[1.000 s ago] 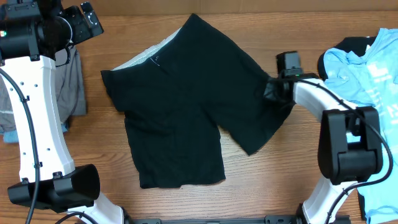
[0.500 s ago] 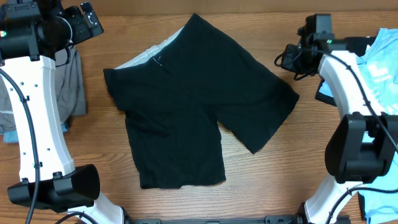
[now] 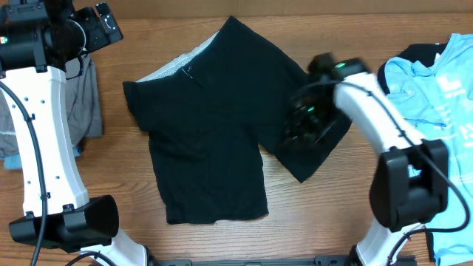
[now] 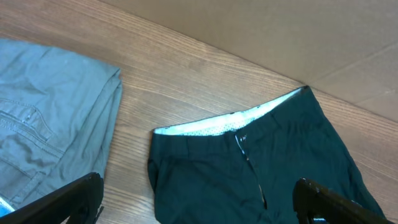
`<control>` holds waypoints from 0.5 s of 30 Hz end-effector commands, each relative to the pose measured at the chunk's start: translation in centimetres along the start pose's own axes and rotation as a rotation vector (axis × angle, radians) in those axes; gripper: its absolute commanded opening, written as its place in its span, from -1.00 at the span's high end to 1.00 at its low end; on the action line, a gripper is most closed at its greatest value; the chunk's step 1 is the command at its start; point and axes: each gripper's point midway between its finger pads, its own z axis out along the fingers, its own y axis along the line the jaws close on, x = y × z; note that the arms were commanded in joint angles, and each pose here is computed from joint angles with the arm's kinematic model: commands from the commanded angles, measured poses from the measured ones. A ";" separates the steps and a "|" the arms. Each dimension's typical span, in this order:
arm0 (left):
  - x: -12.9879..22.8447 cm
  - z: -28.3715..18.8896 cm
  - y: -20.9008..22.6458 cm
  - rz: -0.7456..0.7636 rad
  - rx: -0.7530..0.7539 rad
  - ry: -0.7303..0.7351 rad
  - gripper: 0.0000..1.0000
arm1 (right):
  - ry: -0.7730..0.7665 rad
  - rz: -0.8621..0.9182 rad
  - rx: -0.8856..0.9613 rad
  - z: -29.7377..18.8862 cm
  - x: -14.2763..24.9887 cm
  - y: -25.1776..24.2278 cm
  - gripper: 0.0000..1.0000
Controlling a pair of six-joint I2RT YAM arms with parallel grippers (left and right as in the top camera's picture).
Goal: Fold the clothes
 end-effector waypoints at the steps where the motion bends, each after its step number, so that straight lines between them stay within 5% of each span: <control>1: 0.0 0.2 0.0 0.019 -0.001 0.001 -1.00 | 0.049 0.008 -0.004 3.1 1.9 1.9 -0.03; 15: 0.0 0.2 0.0 0.019 0.000 0.001 -1.00 | -0.009 0.054 0.297 9.6 4.1 0.5 -0.14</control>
